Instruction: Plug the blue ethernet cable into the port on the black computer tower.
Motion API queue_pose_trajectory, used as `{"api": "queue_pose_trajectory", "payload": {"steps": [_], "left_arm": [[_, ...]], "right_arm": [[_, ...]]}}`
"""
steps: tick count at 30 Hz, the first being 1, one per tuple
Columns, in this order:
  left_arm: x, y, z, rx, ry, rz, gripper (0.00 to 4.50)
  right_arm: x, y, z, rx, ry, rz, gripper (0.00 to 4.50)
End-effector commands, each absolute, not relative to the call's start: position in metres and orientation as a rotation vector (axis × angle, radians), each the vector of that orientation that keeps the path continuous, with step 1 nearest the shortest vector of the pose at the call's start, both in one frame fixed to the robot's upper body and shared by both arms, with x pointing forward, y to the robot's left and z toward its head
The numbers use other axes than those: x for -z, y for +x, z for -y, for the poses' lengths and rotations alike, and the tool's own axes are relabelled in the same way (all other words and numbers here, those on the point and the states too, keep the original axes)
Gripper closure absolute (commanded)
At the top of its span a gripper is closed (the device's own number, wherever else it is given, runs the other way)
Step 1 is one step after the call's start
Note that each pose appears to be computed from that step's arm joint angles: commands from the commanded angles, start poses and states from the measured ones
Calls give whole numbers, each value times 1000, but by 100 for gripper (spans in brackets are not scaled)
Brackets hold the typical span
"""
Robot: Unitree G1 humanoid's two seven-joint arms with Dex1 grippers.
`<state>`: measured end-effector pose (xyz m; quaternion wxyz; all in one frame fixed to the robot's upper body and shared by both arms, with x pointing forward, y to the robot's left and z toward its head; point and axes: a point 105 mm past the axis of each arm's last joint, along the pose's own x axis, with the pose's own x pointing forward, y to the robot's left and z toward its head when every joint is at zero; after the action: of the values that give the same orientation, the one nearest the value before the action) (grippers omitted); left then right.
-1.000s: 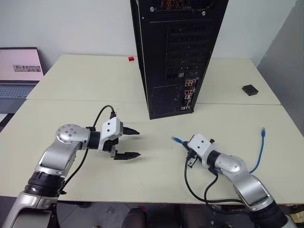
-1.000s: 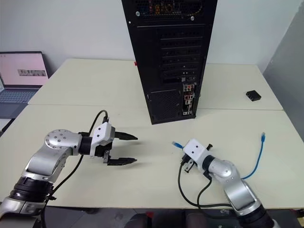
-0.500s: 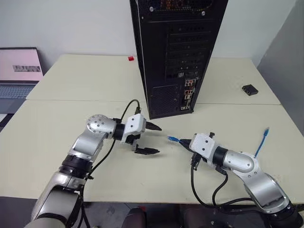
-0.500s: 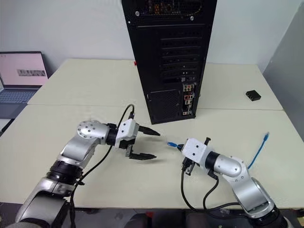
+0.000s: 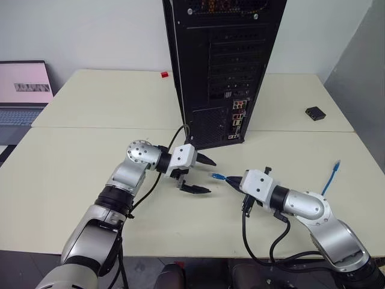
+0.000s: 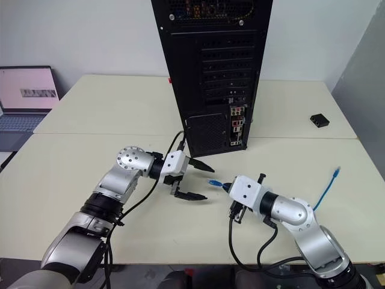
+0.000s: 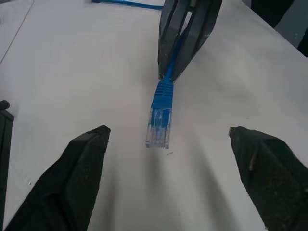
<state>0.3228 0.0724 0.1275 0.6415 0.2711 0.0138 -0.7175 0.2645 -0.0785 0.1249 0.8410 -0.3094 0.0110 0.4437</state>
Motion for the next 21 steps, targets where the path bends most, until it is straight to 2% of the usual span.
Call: {"api": "queue_pose_trajectory", "payload": {"steps": [1,11,12,14,21], "left_arm": [[-138,324,-67,1652,648,13,125],[-138,322,-64,1658,635,18,350],[-138,322,-64,1657,634,18,385],[-138,322,-64,1657,633,19,421],[-137,321,-63,1660,633,20,421]], "right_arm": [[-144,262,78,-928,-669,43,450],[-145,262,78,-924,-666,38,450],[-145,262,78,-925,-666,38,450],[-145,262,78,-925,-666,37,450],[-144,261,77,-929,-661,34,450]]}}
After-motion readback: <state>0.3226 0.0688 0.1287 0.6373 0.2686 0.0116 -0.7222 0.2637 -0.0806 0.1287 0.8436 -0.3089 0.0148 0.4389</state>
